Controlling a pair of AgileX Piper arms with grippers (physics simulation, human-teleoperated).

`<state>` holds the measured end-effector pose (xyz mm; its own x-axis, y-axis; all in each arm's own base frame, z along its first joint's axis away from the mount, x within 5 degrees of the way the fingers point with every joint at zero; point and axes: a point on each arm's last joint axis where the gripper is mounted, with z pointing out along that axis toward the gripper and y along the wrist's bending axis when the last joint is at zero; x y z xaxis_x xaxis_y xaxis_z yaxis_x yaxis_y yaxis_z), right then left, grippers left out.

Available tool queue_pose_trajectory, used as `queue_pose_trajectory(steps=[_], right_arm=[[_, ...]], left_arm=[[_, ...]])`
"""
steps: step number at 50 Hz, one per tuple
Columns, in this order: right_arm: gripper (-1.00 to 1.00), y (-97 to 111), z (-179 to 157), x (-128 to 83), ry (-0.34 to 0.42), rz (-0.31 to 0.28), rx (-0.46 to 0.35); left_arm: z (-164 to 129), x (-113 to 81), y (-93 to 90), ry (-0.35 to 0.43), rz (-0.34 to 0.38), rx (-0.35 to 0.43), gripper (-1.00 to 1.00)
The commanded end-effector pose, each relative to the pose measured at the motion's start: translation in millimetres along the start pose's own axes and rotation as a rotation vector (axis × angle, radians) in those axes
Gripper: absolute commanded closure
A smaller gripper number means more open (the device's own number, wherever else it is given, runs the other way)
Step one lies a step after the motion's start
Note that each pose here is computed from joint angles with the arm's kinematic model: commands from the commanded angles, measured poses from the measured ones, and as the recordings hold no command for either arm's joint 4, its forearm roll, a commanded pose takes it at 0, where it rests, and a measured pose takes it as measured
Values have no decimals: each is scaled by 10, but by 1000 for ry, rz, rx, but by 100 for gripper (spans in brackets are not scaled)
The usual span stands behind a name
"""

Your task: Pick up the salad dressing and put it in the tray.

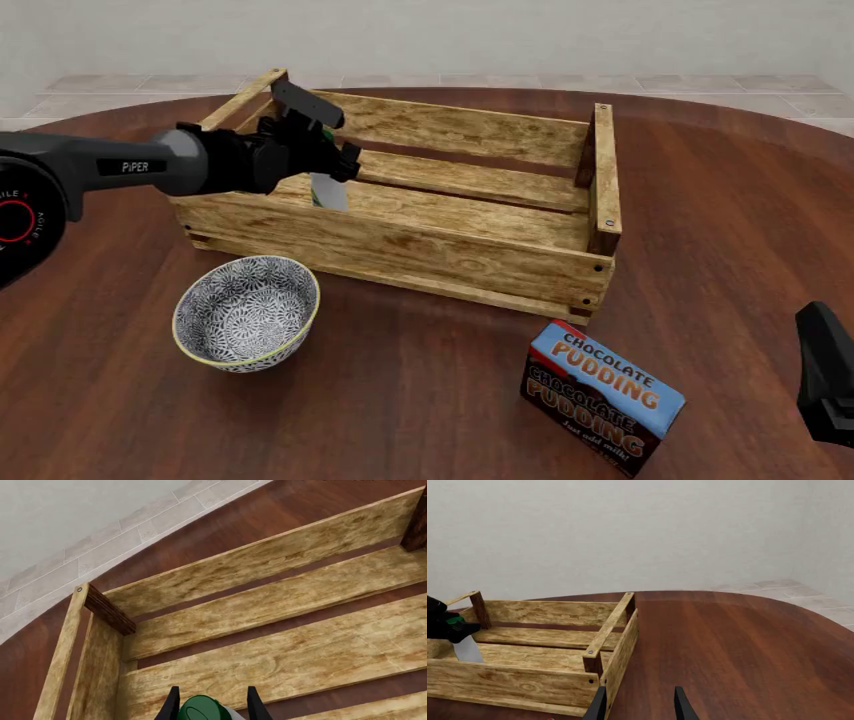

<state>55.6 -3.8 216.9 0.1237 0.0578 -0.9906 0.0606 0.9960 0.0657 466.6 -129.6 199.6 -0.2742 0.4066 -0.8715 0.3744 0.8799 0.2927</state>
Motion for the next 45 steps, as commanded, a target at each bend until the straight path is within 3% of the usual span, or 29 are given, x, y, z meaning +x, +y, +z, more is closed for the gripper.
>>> queue_pose_trajectory(steps=[1, 25, 45], right_arm=[[-100, 1, -1, -9, 0, -2, -1], [-100, 2, 0, -1, 0, -4, -3], [-100, 1, 0, 1, 0, -4, -2]], left_arm=[[-30, -33, 32, -6, 6, -6, -100], [-77, -96, 49, -19, 13, -10, -100], [-176, -259, 84, -46, 24, -15, -100]])
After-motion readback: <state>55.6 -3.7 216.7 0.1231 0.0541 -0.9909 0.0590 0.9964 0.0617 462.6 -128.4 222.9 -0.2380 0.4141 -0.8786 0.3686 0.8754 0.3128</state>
